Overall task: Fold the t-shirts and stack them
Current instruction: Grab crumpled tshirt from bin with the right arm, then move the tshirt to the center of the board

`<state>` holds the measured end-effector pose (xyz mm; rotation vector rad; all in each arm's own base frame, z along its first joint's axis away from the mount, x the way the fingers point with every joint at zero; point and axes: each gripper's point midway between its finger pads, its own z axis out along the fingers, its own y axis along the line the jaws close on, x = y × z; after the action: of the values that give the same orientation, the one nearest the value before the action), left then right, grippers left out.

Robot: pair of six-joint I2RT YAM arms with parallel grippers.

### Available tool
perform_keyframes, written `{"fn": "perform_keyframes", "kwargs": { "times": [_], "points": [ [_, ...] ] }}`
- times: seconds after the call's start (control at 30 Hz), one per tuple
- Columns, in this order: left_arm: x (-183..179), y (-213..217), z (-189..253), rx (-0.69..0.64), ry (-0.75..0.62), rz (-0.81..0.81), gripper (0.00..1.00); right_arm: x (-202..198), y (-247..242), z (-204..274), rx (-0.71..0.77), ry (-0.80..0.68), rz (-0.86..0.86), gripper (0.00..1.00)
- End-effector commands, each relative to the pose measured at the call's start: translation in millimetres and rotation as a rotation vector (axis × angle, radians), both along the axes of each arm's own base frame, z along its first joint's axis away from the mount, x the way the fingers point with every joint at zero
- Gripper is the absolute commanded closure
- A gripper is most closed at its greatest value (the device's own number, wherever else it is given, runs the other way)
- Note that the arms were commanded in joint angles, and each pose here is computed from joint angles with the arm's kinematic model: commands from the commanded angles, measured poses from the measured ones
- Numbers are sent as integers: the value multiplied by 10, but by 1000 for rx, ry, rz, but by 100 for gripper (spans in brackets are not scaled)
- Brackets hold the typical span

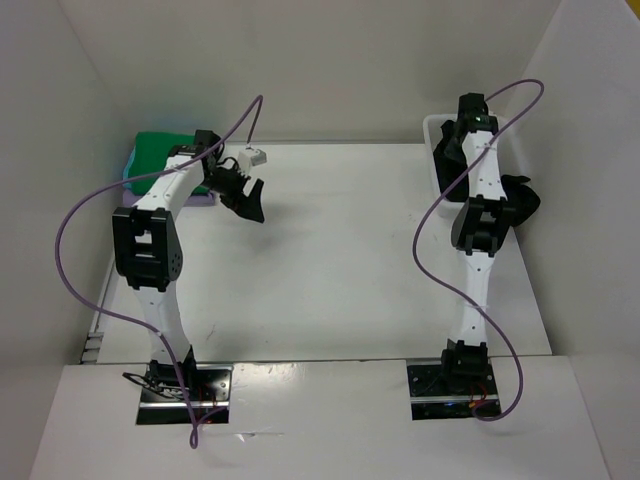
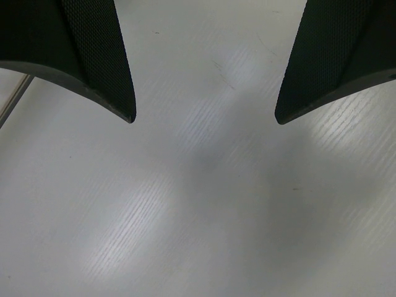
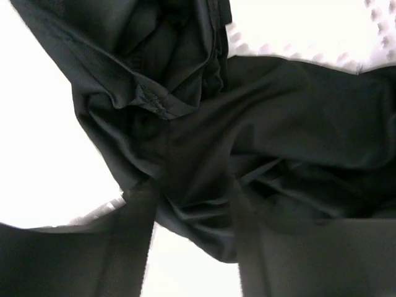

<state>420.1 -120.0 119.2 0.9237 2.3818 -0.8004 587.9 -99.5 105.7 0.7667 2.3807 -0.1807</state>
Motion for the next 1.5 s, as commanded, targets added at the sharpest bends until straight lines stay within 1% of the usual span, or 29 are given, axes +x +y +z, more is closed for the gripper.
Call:
{"fn": "perform_keyframes", "kwargs": {
  "times": [0.0,0.03,0.13,0.17,0.27,0.3,0.37,0.4,0.47,0.5,0.53,0.57,0.6,0.63,0.67,0.7,0.77,0.83,0.87,1.0,1.07,1.13,1.23,1.27,1.3,1.37,1.4,1.43,1.47],
  "points": [
    [36,-26,111,-7,-24,-2,1,64,-32,247,11,-64,-7,86],
    [36,-26,111,-7,-24,-2,1,52,-85,318,9,-77,-16,100],
    [36,-26,111,-7,-24,-2,1,13,-121,723,-18,-143,-30,100],
    [36,-26,111,-7,-24,-2,1,-24,-116,996,-24,-189,-30,100],
    [12,-11,178,1,-40,1,1,-149,-120,1489,-48,-266,-31,100],
    [3,-11,289,0,-67,1,1,-274,-30,1956,-63,-349,-22,100],
    [-25,5,396,7,-93,5,1,-408,180,2321,-69,-410,18,100],
    [-53,6,419,6,-97,5,1,-621,277,2834,-83,-513,25,100],
    [-110,44,527,26,-125,13,1,-861,558,3242,-106,-589,63,100],
    [-105,42,607,22,-147,20,1,-1170,663,3721,-119,-696,80,100],
    [-144,58,619,30,-149,24,1,-1346,767,3961,-124,-752,98,100],
    [-169,77,736,36,-180,39,1,-1511,1025,4178,-112,-810,153,100],
    [-205,79,734,36,-186,40,1,-1708,1167,4400,-115,-866,199,100],
    [-224,97,765,43,-194,57,1,-2079,1285,4795,-99,-983,236,100],
    [-266,109,882,42,-223,75,1,-2305,1714,4964,-45,-1041,361,100],
    [-282,146,870,42,-236,85,1,-2531,1884,5130,-64,-1090,433,100],
    [-296,230,1013,50,-283,131,1,-2997,2175,5389,18,-1176,529,100],
    [-300,349,1060,59,-292,181,1,-3069,2202,5388,78,-1177,536,100],
    [-295,391,1165,57,-328,193,1,-3096,2226,5374,94,-1174,551,100],
    [-264,656,1358,66,-384,294,1,-2880,2661,5070,145,-1077,697,100],
    [-267,722,1439,69,-405,324,1,-2640,2829,4847,146,-1007,703,100],
    [-262,740,1434,77,-406,331,1,-2433,2896,4609,139,-934,662,100],
    [-256,759,1429,90,-412,329,1,-1979,3107,3976,116,-758,652,100],
    [-254,762,1429,94,-418,322,1,-1902,3195,3807,124,-714,666,100],
    [-271,766,1413,101,-415,312,1,-1781,3138,3682,115,-683,653,100],
    [-280,771,1365,112,-398,298,1,-1555,3158,3274,100,-582,632,89],
    [-297,727,1305,116,-380,276,1,-1454,3079,3149,112,-549,599,74],
    [-303,685,1305,114,-380,265,1,-1370,3019,2986,112,-507,570,48],
    [-326,673,1293,114,-376,249,1,-1287,2947,2756,106,-443,542,19]
  ]
}}
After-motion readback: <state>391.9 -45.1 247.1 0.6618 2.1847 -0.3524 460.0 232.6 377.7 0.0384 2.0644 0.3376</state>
